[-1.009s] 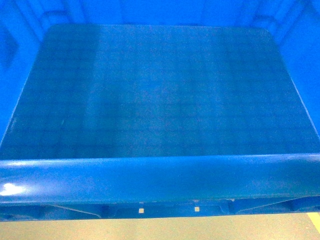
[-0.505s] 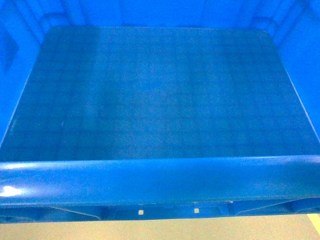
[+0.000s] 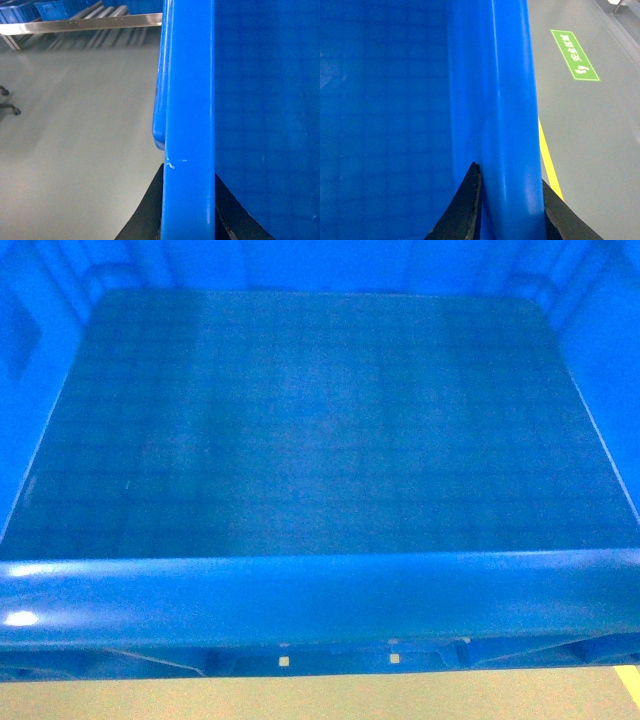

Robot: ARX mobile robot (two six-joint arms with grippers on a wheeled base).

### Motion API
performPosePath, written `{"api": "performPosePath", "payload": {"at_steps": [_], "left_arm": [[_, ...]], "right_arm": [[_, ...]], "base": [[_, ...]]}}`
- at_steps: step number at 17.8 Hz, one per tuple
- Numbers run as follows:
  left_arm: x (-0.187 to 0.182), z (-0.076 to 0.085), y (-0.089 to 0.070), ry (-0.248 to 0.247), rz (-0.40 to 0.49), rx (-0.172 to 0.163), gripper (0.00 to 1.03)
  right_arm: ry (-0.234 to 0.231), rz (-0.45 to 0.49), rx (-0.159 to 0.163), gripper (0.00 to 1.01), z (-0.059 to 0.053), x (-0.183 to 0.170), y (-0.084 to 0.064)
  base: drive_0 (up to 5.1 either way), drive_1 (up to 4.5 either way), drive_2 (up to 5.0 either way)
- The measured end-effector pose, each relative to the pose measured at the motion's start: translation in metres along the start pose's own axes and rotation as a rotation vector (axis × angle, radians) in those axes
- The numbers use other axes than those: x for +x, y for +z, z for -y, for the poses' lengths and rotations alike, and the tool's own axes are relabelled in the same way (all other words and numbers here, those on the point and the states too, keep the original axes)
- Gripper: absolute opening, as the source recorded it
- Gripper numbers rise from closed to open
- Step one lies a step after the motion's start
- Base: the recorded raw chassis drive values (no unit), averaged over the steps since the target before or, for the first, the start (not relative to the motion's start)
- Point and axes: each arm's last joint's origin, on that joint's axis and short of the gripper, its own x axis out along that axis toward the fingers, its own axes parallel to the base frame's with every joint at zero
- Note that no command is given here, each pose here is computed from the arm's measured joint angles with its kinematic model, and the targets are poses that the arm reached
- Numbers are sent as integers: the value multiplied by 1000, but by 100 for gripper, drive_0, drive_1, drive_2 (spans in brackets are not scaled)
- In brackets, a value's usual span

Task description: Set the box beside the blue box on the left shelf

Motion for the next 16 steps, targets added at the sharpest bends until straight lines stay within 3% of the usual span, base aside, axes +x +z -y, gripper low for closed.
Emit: {"api": "performPosePath", "payload": {"at_steps": [16], "left_arm": [[0,0,0,1,1,-1,11]], "right_arm": [[2,5,2,17,0,0,1]], "base": [[-2,416,-420]]}}
